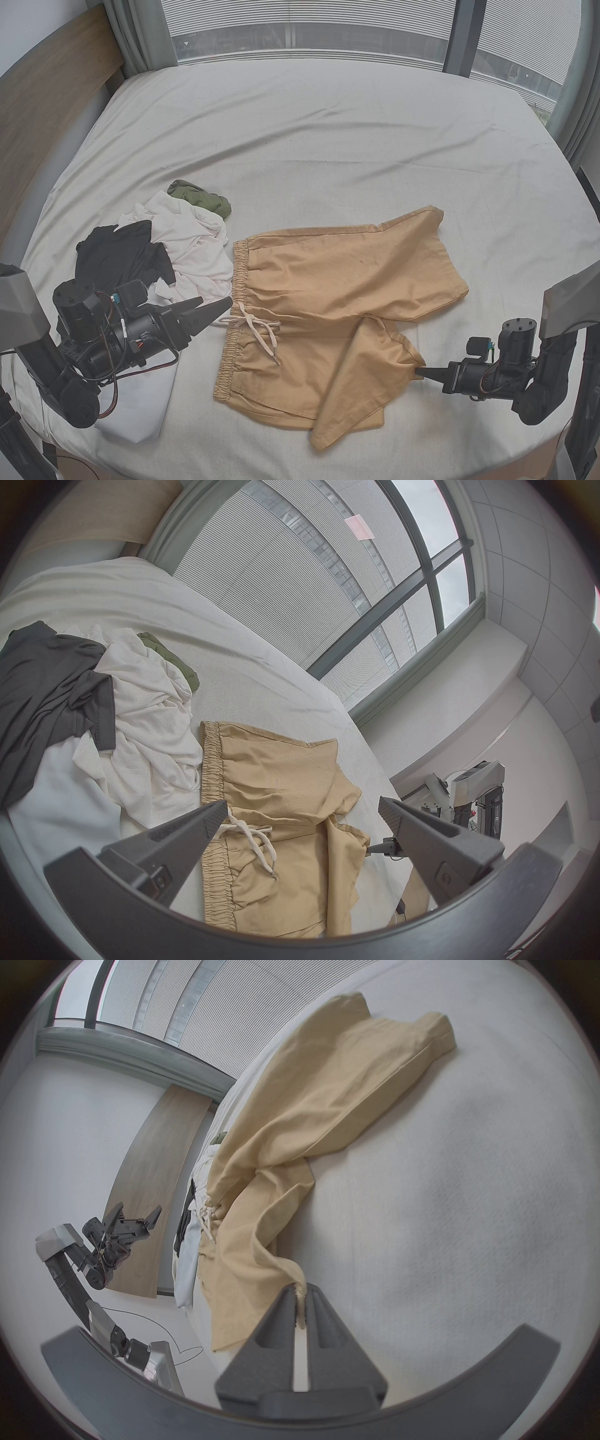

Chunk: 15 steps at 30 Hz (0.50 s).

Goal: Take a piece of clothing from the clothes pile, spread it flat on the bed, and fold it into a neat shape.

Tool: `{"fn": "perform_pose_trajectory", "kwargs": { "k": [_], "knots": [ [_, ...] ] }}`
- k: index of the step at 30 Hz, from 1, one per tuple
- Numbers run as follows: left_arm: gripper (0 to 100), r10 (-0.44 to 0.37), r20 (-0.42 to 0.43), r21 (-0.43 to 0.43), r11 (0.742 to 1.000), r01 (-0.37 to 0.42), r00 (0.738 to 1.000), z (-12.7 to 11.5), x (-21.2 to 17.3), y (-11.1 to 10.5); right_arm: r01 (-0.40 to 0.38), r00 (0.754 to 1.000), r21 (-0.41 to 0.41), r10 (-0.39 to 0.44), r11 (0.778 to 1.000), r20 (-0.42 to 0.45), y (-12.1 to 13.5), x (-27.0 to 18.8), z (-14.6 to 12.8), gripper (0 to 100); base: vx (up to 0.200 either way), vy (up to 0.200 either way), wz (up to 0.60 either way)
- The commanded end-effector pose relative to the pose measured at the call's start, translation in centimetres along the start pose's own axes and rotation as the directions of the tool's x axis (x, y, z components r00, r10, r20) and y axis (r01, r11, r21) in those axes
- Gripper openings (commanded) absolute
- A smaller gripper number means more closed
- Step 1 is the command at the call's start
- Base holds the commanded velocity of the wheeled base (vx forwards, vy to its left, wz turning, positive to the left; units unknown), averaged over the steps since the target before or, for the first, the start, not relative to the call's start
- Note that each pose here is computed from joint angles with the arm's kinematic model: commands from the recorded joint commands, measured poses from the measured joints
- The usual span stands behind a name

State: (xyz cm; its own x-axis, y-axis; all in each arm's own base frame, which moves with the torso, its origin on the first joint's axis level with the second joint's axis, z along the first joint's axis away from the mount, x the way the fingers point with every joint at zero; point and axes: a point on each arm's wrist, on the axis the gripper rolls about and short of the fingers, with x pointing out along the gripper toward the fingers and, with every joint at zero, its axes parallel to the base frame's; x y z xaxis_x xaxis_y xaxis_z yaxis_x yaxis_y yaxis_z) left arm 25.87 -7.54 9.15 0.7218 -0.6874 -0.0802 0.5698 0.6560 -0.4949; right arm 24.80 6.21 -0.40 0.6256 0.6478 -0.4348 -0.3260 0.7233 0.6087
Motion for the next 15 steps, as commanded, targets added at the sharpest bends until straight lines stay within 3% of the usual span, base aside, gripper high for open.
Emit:
{"fn": "perform_pose_trajectory", "kwargs": {
  "k": [1,15],
  "knots": [
    [100,0.000,-0.001,-0.001,1.000,0.000,1.000,0.0,0.1,0.0,0.029,0.999,-0.004,-0.028,1.000,0.045,-1.0,-0.4,0.9,0,0.000,0.000,0.00],
    [100,-0.006,-0.006,-0.001,1.000,0.006,1.000,-0.2,0.2,-0.1,0.075,0.985,-0.009,-0.072,0.997,0.159,-3.0,-1.1,3.3,0,0.000,0.000,0.00]
  ]
}}
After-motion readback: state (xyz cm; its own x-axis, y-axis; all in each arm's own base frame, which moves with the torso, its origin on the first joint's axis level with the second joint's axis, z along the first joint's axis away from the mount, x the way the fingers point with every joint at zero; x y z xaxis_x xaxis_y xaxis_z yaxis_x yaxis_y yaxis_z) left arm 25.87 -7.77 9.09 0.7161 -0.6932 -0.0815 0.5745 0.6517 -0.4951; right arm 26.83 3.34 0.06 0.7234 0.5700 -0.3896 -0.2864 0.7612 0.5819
